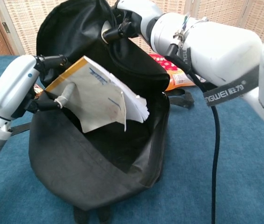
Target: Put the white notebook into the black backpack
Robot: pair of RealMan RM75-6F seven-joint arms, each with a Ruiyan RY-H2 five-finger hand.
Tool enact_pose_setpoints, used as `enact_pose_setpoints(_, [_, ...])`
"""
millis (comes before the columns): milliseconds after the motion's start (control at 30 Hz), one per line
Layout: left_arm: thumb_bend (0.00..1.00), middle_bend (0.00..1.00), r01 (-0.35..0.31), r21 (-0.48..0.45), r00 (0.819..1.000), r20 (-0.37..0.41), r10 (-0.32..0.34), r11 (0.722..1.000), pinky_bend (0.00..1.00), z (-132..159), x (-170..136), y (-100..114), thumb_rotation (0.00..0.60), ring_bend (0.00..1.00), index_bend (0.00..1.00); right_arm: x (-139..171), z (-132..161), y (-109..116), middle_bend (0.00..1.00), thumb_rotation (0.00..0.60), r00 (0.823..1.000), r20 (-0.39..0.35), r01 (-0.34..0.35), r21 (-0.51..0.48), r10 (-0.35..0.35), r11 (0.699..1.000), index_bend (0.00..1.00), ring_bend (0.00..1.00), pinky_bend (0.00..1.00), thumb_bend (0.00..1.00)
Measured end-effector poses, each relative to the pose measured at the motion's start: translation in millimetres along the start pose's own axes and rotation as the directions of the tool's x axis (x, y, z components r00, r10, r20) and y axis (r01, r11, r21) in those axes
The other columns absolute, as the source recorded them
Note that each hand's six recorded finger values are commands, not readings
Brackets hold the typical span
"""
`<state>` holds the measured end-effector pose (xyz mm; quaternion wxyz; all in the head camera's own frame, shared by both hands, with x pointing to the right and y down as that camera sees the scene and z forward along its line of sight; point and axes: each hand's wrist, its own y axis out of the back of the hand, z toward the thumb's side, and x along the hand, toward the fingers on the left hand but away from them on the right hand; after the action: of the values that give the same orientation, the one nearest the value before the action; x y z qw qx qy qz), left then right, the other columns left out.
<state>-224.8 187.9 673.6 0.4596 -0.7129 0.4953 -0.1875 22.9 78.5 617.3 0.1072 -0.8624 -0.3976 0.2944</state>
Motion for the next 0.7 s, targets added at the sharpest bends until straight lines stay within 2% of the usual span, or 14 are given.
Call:
enact_pose_setpoints(133, [0.6, 0.62, -0.005, 0.026, 1.0, 0.011, 0.005, 1.0, 0.4, 4, 4, -2, 0.6, 0.57, 0.66, -1, 1, -1, 0.4, 0.6, 1.0, 0.002, -0.001, -0.003, 0.001, 1.0, 0.66, 0.41, 0.32, 0.87])
enact_pose_setpoints(400, [0.6, 0.63, 0.097, 0.115, 0.993, 0.05, -0.103, 0.989, 0.42, 13, -5, -23, 0.6, 0.58, 0.66, -2, -1, -4, 0.4, 0.6, 1.0, 0.008, -0.004, 0.012, 0.004, 1.0, 0.65, 0.42, 0.32, 0.87])
enact_pose_setpoints(600, [0.58, 0.62, 0.166, 0.14, 0.979, 0.097, -0.18, 0.976, 0.42, 14, -19, -26, 0.6, 0.57, 0.64, -1, -2, -4, 0.4, 0.6, 1.0, 0.011, -0.007, 0.025, 0.007, 1.0, 0.65, 0.42, 0.32, 0.87])
enact_pose_setpoints(700, [0.52, 0.61, 0.225, 0.153, 0.962, 0.123, -0.245, 0.962, 0.42, 12, -25, -31, 0.6, 0.57, 0.63, 0, -2, -3, 0.4, 0.6, 1.0, 0.01, -0.007, 0.028, 0.007, 1.0, 0.65, 0.42, 0.32, 0.87])
